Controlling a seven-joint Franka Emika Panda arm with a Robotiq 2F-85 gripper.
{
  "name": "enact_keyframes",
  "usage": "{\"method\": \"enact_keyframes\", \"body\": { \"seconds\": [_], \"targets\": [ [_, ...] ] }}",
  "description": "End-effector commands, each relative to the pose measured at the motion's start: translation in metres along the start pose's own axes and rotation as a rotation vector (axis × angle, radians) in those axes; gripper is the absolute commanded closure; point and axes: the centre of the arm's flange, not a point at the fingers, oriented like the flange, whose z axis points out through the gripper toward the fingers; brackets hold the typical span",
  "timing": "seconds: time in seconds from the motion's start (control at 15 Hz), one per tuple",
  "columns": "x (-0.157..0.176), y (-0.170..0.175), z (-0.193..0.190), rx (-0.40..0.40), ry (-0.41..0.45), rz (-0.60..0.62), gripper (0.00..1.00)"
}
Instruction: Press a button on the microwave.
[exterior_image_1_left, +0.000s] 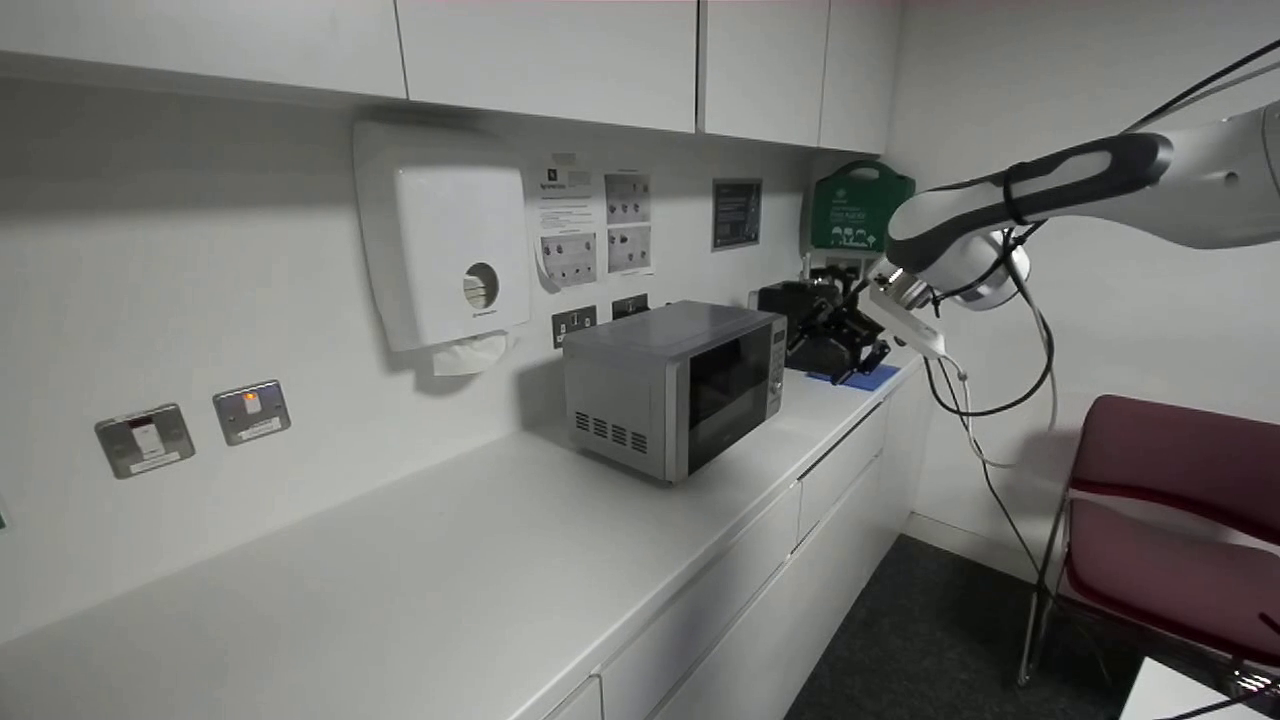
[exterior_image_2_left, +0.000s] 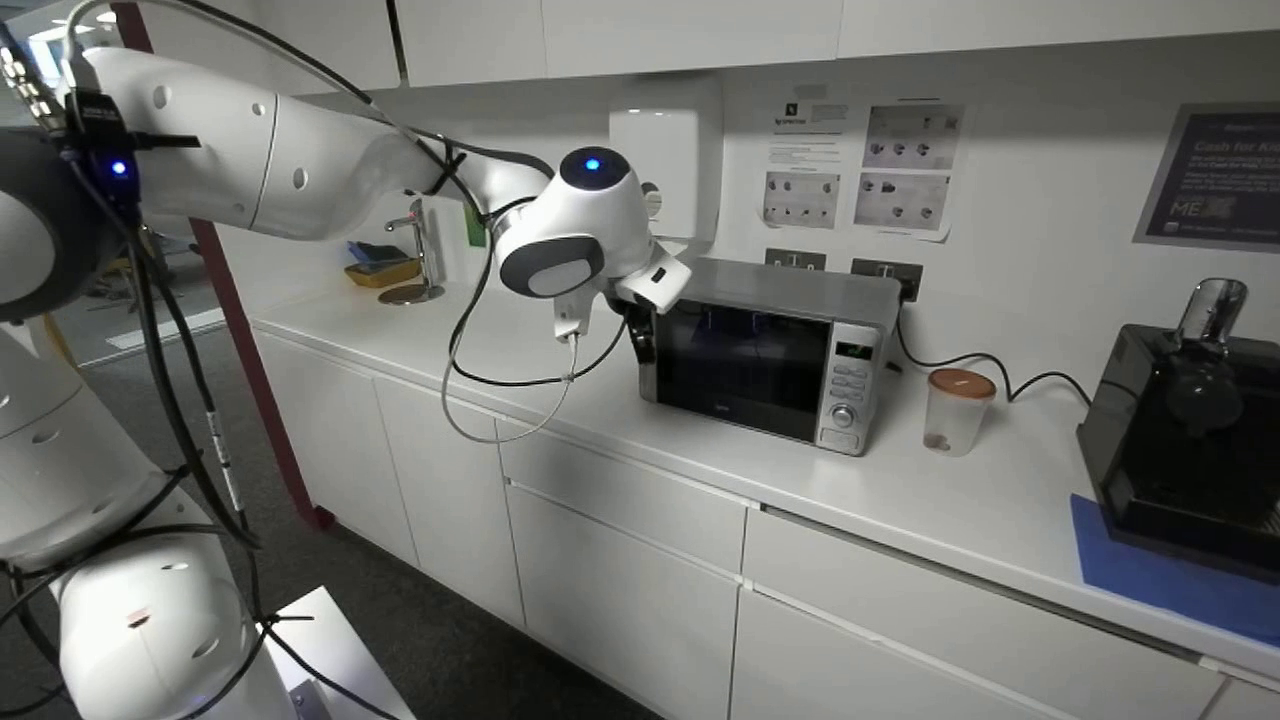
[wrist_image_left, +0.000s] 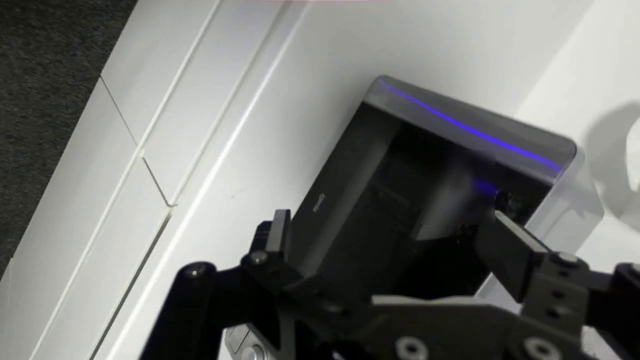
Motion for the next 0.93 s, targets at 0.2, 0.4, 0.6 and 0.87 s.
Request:
{"method": "enact_keyframes", "body": {
  "seconds": [0.2,0.4,0.6,0.87],
  "targets": [
    [0.095,0.016,-0.02,0.167,0.173,0.278,0.0],
    [0.106,0.014,-0.028,0.256,0.266,0.361,0.0],
    [0.098,0.01,-0.025,0.372,0.385,0.374,0.0],
    [0.079,-0.001,-0.019,0.487,0.52,0.305,0.0]
  ]
}}
